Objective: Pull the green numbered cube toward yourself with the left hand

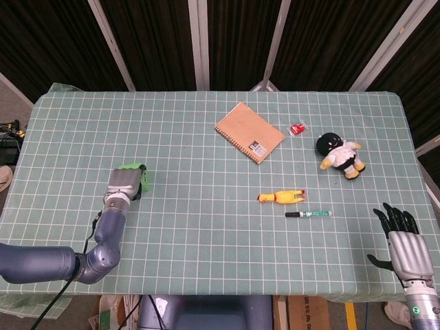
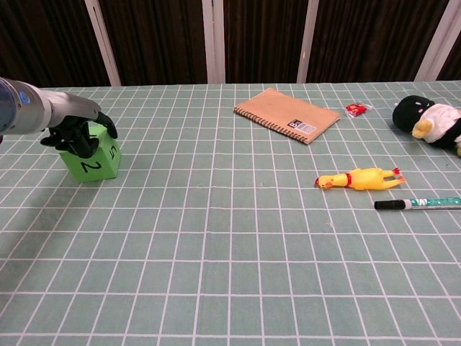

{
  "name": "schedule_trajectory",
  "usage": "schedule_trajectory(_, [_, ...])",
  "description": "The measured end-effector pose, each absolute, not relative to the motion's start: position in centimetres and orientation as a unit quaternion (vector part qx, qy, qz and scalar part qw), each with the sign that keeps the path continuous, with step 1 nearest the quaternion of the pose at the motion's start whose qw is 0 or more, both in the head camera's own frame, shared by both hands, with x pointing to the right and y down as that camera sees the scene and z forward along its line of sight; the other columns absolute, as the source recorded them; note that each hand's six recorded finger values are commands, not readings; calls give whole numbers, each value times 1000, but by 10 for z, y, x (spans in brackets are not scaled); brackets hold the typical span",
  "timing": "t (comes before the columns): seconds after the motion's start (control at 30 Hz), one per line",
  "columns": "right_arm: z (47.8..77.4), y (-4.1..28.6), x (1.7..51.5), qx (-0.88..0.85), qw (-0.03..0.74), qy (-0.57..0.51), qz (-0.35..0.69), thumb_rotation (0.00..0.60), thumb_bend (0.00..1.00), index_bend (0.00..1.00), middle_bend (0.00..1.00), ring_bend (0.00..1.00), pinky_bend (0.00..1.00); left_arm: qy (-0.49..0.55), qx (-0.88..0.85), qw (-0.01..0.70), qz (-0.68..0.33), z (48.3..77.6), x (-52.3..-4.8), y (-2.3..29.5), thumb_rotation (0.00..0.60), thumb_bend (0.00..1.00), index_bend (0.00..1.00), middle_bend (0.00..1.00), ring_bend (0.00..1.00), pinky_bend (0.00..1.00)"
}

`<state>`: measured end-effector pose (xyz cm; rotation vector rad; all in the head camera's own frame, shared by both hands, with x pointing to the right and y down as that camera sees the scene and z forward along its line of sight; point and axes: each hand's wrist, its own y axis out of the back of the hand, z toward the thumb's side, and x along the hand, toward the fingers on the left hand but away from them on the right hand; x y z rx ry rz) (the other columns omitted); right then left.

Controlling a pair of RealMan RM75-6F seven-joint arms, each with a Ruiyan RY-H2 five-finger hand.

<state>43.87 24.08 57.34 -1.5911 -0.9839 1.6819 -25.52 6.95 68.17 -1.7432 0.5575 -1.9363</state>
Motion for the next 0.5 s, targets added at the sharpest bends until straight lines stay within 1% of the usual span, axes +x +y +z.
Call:
schedule_trajectory(0.23, [574, 241, 438, -601, 309, -371, 637, 600, 154, 138, 11, 24, 49, 206, -615, 233, -725, 674, -277, 63, 600, 923, 157, 853, 804, 837])
schedule_trajectory(0.5, [576, 242, 438, -600, 309, -368, 640, 600, 153, 138, 12, 24, 49, 184, -600, 230, -744, 678, -294, 65, 600, 923, 157, 853, 804, 837])
